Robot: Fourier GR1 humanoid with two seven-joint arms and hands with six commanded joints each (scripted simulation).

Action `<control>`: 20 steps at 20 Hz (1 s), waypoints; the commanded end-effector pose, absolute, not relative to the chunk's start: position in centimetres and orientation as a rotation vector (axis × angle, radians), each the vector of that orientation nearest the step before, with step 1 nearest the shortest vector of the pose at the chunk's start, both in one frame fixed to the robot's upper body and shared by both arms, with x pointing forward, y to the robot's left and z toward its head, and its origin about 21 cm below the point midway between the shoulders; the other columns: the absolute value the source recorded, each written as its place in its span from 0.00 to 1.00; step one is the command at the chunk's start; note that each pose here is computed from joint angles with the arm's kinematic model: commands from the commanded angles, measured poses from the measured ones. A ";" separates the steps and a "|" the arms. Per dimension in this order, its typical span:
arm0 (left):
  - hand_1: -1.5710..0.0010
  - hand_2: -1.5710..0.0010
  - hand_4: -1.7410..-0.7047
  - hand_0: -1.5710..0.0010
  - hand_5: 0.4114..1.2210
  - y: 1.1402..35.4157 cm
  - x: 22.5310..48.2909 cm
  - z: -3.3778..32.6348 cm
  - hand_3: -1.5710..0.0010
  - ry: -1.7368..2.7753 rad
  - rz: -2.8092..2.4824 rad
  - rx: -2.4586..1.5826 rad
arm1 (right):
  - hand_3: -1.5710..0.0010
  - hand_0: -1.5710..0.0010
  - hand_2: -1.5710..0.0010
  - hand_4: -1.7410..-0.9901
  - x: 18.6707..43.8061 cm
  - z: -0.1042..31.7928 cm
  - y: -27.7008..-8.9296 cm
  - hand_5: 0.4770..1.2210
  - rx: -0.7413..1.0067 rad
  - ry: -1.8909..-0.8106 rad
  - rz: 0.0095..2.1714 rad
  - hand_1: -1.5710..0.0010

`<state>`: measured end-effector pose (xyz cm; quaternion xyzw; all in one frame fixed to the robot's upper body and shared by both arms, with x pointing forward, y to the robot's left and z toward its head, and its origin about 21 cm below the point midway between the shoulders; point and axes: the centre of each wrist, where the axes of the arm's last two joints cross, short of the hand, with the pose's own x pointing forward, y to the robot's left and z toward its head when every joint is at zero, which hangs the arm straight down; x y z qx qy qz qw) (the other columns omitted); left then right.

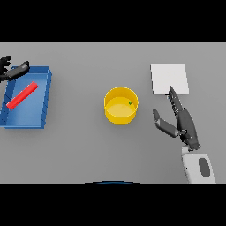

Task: Pick up the red beaker and tilt it to pour out 1 green nut into yellow bowl. Pick up the yellow bowl and place it on the metallic measuring scale.

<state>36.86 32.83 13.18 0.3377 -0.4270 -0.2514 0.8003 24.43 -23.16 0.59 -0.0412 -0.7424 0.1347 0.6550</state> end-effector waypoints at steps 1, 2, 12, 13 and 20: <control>0.89 0.90 0.93 0.87 0.30 32.8 36.9 13.1 0.94 -0.911 -0.544 0.725 | 1.00 1.00 1.00 0.58 24.4 0.6 -23.2 0.32 -0.101 -1.680 0.309 1.00; 0.91 0.92 0.93 0.90 0.30 33.0 36.9 13.0 0.95 -0.904 -0.546 0.728 | 1.00 1.00 1.00 0.58 24.4 0.6 -23.2 0.32 -0.109 -1.675 0.311 1.00; 0.99 0.99 0.99 0.99 0.34 32.6 36.9 12.8 0.99 -1.023 -0.505 0.757 | 1.00 0.99 1.00 0.76 26.6 3.2 -22.2 0.26 -0.167 -1.697 0.564 1.00; 0.99 0.99 0.98 0.99 0.35 32.5 36.8 12.8 1.00 -1.034 -0.509 0.751 | 1.00 0.99 1.00 0.76 27.2 3.8 -22.3 0.27 -0.135 -1.715 0.645 1.00; 1.00 1.00 0.96 1.00 0.37 32.5 36.2 12.4 1.00 -1.045 -0.492 0.731 | 1.00 1.00 1.00 0.68 30.5 6.4 -19.9 0.20 -0.269 -1.647 1.241 1.00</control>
